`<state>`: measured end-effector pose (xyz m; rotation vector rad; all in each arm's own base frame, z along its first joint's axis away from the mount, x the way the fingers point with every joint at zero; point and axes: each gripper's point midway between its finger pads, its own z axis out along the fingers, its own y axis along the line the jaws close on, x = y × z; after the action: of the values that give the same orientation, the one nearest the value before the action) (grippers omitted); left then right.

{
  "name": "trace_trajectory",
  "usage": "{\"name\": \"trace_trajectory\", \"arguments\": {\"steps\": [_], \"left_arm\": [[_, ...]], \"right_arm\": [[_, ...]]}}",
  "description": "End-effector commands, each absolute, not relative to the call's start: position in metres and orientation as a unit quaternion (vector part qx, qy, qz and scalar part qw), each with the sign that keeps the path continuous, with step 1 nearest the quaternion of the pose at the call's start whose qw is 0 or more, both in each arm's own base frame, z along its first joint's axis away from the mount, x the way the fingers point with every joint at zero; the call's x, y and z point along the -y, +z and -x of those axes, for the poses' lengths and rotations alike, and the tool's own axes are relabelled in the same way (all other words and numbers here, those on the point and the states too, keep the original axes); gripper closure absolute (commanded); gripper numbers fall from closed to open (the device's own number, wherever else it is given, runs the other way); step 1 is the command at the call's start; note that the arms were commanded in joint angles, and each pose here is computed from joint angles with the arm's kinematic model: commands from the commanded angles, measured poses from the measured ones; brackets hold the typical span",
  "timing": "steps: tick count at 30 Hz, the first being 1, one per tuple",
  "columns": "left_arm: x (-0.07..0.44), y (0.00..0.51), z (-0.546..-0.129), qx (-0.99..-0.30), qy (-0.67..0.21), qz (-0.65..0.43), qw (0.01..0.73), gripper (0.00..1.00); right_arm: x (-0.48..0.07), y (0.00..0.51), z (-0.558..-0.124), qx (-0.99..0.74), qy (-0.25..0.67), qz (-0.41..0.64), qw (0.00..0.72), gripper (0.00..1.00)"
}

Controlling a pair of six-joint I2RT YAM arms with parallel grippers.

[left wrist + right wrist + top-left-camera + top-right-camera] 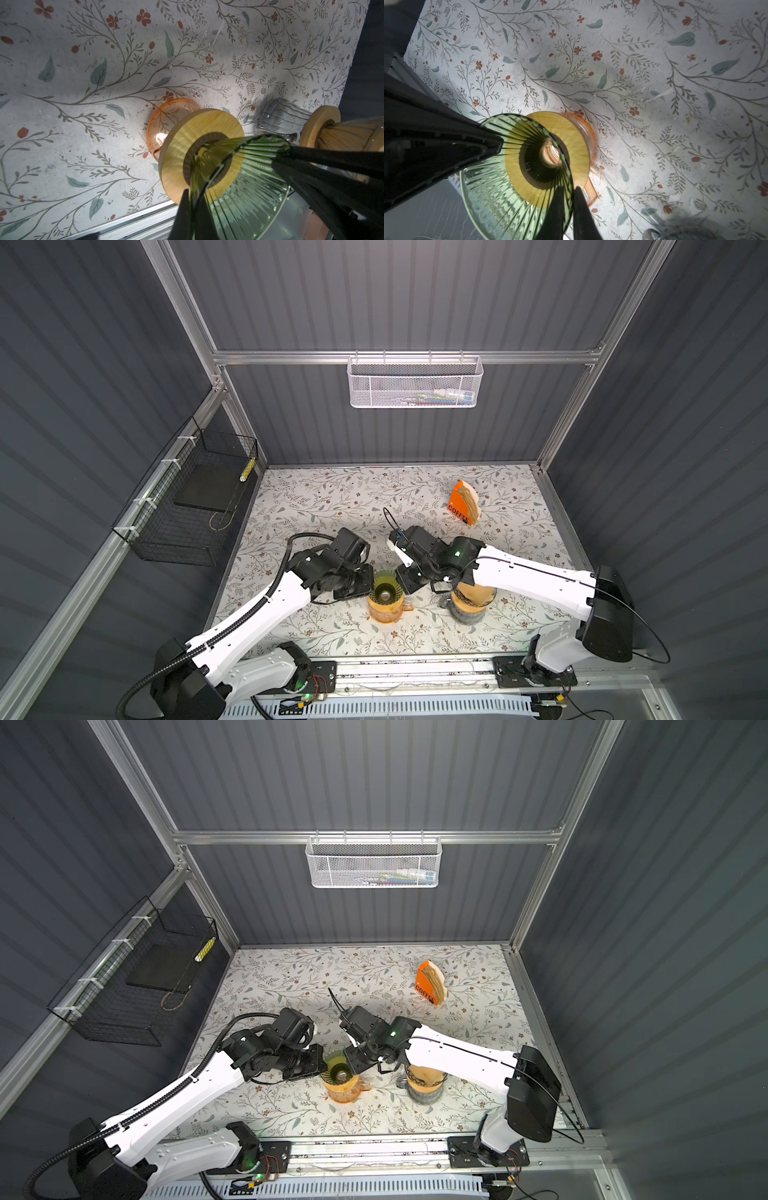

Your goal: Place the coffee filter in the dripper

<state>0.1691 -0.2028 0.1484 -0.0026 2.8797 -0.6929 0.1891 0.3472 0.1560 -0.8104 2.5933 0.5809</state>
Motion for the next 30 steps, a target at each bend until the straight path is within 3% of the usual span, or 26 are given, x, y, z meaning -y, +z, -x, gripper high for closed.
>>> {"name": "trace_trajectory", "arguments": {"steps": [1,30], "left_arm": [[0.205,0.151,-0.173,-0.968,-0.225,-0.028,0.104,1.0],[0.21,0.148,-0.173,-0.966,-0.234,-0.039,0.102,1.0]], "right_arm": [[-0.35,0.147,-0.183,-0.915,0.194,0.313,0.165,0.87],[-0.349,0.146,-0.186,-0.916,0.188,0.313,0.167,0.86]]}}
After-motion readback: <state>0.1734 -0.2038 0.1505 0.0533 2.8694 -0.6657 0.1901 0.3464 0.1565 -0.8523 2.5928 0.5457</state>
